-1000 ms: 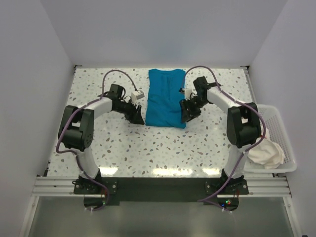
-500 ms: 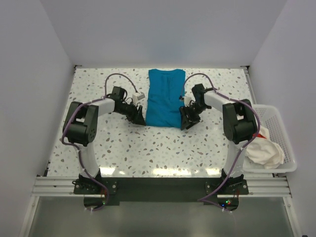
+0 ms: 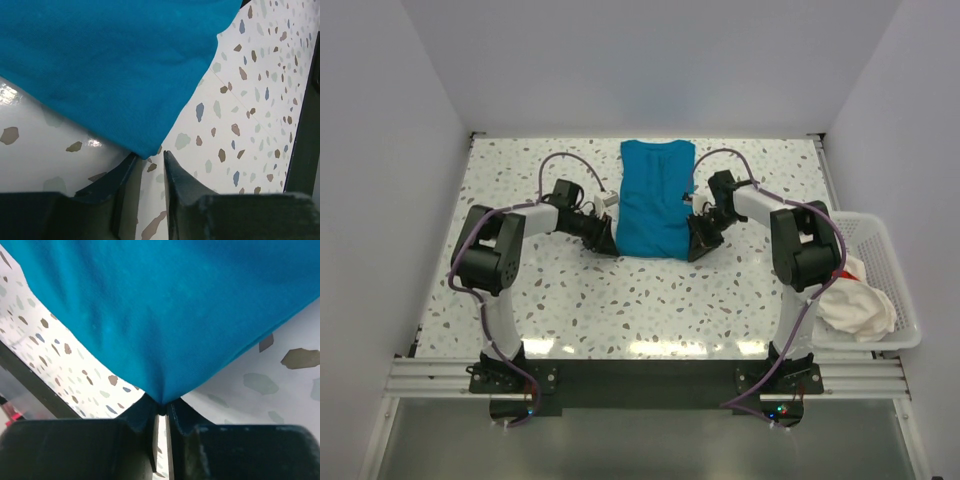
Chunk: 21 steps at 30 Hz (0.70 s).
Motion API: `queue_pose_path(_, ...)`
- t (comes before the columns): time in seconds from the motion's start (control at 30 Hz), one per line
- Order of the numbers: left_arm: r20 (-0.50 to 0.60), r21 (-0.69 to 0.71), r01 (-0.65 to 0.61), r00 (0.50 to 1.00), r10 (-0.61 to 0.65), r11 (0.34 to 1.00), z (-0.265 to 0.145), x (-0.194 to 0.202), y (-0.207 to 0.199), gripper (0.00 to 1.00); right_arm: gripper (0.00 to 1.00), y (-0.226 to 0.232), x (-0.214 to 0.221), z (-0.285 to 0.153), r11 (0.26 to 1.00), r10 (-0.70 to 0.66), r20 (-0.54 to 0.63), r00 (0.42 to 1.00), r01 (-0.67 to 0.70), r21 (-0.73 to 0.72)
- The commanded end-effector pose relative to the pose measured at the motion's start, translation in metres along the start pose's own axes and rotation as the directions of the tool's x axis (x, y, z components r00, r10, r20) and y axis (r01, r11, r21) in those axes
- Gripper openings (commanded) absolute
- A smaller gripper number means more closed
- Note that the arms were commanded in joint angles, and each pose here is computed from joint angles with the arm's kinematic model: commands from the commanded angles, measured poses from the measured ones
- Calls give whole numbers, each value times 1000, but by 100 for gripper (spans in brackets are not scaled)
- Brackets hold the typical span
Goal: Fold and stack the t-shirts
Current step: Fold the tshirt
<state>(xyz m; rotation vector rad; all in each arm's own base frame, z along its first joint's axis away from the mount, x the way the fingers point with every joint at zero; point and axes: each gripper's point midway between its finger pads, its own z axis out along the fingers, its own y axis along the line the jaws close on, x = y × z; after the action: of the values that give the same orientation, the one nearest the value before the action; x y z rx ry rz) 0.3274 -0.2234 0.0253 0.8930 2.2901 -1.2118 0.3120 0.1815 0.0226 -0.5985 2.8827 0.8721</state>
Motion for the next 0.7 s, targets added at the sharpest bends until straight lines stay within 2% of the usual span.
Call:
queue_pose_path(0.0,25,29,-26,999,25,999,2,-7,-4,27,5,3,-12,-3,999,-28,26,999,29,-16)
queue_pose_path(0.03,23,30,-21,1000,21,999,1,-8,-5,19,0,5,-11,-5,999,-33,16,999,33,-19)
queue_pose_path(0.17,28,19,-46,999,45,999,-10,-14,-8,0,0,7,-8,-17,997,-77,-11,997,77,-4)
queue_pose_path(0.4,8,-6,-105,994,105,994,-27,-15,-16,0,0,0,3,-29,988,-152,-111,982,155,21)
queue_pose_path(0.67,-21,-31,-69,997,68,997,-27,-3,-14,0,0,-4,25,-23,992,-123,-198,973,127,8)
